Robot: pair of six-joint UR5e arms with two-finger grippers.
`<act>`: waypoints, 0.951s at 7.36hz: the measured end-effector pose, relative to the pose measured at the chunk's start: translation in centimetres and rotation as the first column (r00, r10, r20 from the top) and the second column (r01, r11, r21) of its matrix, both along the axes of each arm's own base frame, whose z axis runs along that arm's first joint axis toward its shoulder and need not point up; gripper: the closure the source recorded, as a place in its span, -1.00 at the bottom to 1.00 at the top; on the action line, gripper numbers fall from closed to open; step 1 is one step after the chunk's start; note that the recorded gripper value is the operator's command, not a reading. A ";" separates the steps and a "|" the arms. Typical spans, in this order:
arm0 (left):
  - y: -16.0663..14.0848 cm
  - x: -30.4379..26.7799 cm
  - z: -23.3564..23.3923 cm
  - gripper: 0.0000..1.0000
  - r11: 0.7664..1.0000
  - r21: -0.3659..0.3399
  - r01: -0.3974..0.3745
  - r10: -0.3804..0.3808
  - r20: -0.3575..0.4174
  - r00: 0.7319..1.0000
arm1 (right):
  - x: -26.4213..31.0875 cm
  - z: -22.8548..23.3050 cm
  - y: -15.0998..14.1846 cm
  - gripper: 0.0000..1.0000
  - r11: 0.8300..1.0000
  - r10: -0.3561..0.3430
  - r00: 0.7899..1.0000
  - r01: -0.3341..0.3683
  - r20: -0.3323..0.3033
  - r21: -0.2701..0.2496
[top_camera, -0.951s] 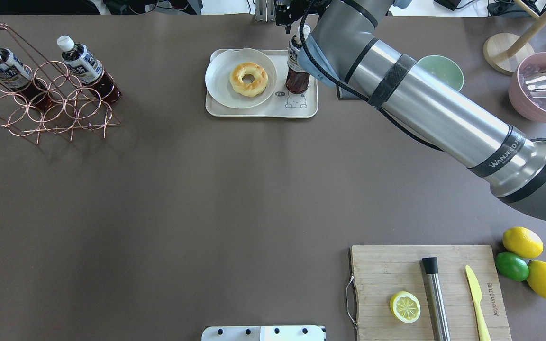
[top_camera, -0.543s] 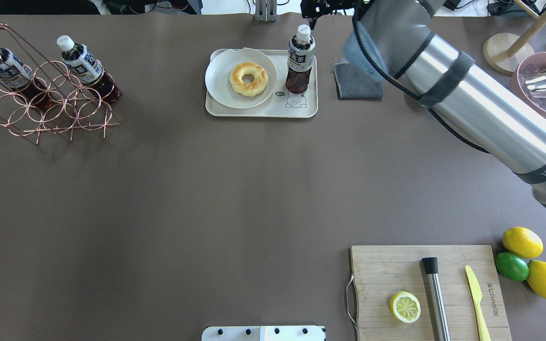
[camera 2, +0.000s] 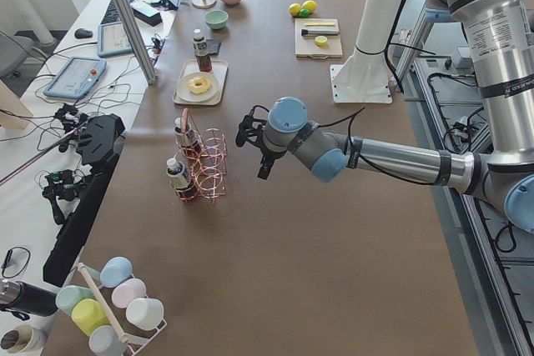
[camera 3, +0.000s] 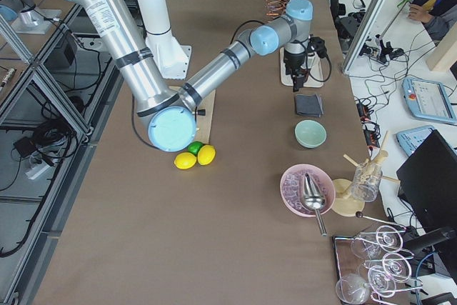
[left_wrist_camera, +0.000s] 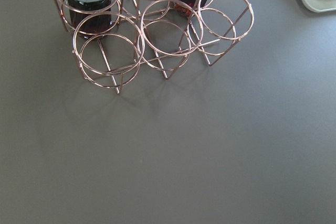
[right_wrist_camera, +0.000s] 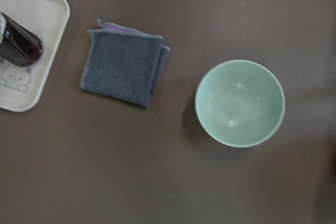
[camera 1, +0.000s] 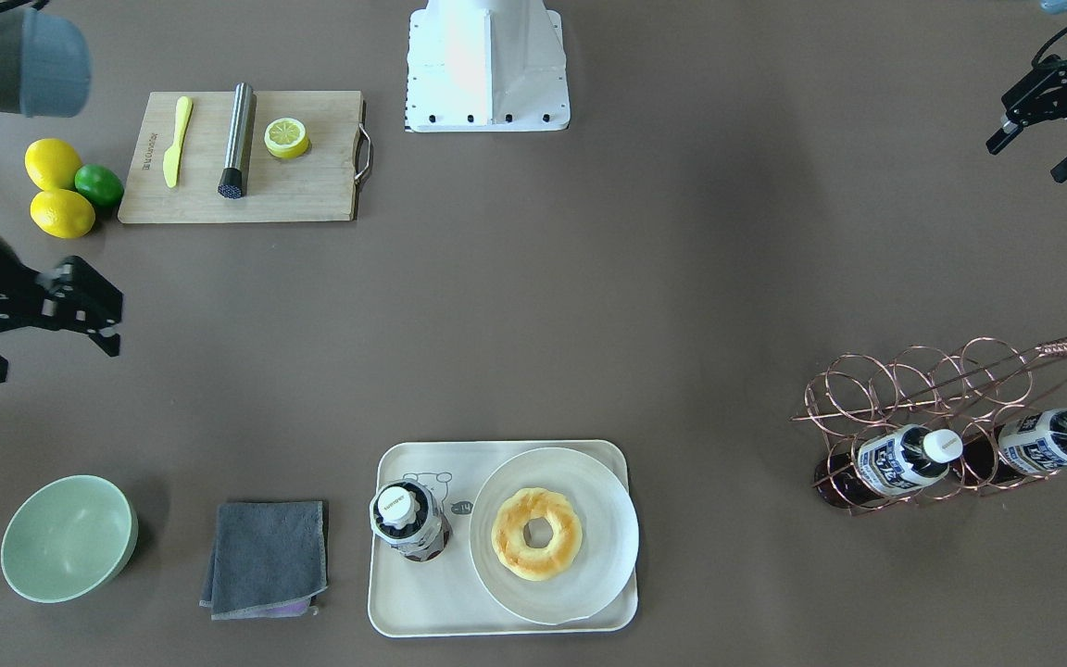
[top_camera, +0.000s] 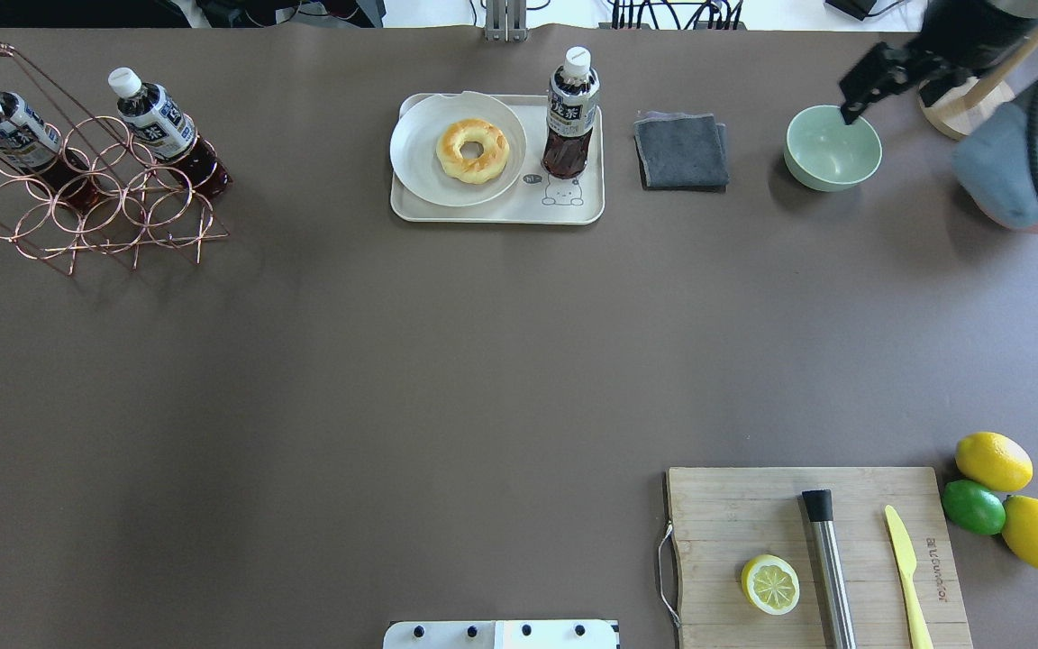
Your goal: Place tea on tray
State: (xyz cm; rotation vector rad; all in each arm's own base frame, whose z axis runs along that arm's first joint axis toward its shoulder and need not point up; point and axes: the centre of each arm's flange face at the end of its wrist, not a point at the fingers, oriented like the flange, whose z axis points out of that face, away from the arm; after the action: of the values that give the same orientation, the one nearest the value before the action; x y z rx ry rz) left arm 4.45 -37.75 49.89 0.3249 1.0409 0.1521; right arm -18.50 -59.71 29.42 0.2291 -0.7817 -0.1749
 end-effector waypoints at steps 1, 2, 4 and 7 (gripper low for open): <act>-0.4 0.1 2.1 -0.93 0.999 -0.039 -0.002 0.002 0.010 1.000 | 5.0 5.8 1.5 -1.00 0.999 -0.053 0.998 0.053 -0.030 0.011; -0.6 0.0 3.5 -0.93 0.998 -0.066 0.003 -0.002 0.018 1.000 | 9.4 11.4 3.0 -1.00 0.994 -0.104 0.993 0.105 -0.062 0.016; -0.7 -0.4 5.5 -0.93 0.995 -0.101 0.005 -0.002 0.036 0.999 | 17.0 20.4 7.1 -1.00 0.984 -0.174 0.980 0.176 -0.096 0.013; -0.8 -4.9 8.4 -0.93 0.992 -0.122 -0.018 0.033 0.118 0.992 | 24.9 31.6 11.9 -1.00 0.976 -0.218 0.974 0.217 -0.052 -0.037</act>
State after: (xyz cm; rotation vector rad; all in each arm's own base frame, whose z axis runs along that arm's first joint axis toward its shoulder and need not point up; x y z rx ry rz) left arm -0.40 -38.55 58.33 0.1908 0.9311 0.1298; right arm 6.42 -47.78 60.99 0.1084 -0.7526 -0.3747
